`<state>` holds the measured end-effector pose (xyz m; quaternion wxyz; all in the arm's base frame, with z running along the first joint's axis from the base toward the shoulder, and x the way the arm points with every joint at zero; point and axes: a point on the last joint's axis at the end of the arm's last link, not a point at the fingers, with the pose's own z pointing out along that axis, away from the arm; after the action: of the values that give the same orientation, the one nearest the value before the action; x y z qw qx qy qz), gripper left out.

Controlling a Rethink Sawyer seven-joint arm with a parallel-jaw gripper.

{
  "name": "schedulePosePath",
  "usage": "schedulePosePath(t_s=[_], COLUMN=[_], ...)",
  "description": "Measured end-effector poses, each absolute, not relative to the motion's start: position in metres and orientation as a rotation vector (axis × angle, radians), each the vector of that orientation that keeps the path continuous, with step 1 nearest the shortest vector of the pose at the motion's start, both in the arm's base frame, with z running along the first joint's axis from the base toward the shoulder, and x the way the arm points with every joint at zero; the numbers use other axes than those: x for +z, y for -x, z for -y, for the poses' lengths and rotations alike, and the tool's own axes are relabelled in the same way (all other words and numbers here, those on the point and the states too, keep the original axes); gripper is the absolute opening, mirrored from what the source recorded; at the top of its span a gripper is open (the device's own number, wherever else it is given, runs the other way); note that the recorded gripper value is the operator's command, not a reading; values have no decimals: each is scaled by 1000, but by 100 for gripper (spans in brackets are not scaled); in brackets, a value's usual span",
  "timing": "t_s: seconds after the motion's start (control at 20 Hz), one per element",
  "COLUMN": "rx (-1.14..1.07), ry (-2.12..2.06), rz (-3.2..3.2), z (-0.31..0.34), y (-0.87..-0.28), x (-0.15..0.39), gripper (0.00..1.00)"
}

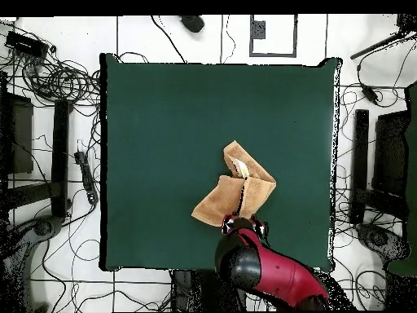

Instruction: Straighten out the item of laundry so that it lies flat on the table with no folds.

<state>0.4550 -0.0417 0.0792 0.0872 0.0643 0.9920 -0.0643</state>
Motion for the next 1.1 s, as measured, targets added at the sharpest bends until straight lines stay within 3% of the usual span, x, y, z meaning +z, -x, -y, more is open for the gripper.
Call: schedulePosePath(t_s=[0.6, 1.1], rx=[-164, -156], ry=[-142, -5], rz=[-3068, -3018], z=[6, -42], y=[-467, -509], x=[164, 168], gripper=[100, 100])
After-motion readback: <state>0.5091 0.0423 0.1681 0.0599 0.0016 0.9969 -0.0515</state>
